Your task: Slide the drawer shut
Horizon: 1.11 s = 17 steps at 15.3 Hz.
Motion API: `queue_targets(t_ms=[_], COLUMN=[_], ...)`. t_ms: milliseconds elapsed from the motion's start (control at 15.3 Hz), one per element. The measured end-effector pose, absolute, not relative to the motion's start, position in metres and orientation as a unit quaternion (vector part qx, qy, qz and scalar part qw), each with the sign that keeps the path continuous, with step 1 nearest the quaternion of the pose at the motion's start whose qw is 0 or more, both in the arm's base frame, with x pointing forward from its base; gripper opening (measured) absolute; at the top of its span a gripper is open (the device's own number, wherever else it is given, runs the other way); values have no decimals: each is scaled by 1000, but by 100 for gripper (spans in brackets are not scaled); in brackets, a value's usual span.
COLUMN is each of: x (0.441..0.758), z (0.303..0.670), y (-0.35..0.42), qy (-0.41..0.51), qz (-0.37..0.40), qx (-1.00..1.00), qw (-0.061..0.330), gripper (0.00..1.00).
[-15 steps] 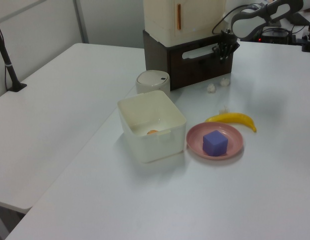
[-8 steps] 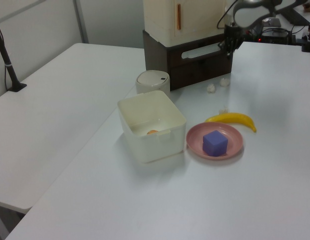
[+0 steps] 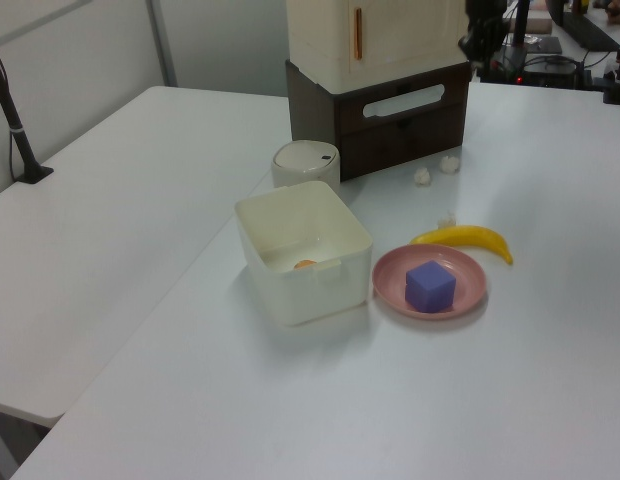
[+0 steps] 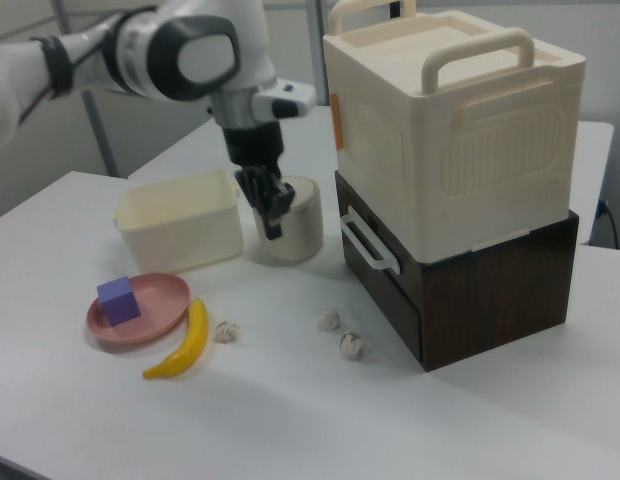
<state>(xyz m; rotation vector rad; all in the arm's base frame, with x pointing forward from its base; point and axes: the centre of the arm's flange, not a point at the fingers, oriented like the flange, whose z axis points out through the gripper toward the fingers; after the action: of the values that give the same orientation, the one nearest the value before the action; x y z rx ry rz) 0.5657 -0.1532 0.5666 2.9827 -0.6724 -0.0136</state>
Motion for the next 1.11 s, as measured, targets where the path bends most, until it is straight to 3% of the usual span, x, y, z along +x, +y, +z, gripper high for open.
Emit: queue_targets(t_ms=[261,457,588,653,719,1111], x=[537,539,544,546,548,548], z=[616,649,650,648,646,644], y=[-135,-105,-86,-78,-77,-80], qy=[-196,-160,-140,-133,-136,-146], qz=[-5,22,23,21,19,17], qx=[981,987,990,991,990,989], qw=[-7,-9,-9,-9,-11,-15], gripper=[1,1,1,6,21,83])
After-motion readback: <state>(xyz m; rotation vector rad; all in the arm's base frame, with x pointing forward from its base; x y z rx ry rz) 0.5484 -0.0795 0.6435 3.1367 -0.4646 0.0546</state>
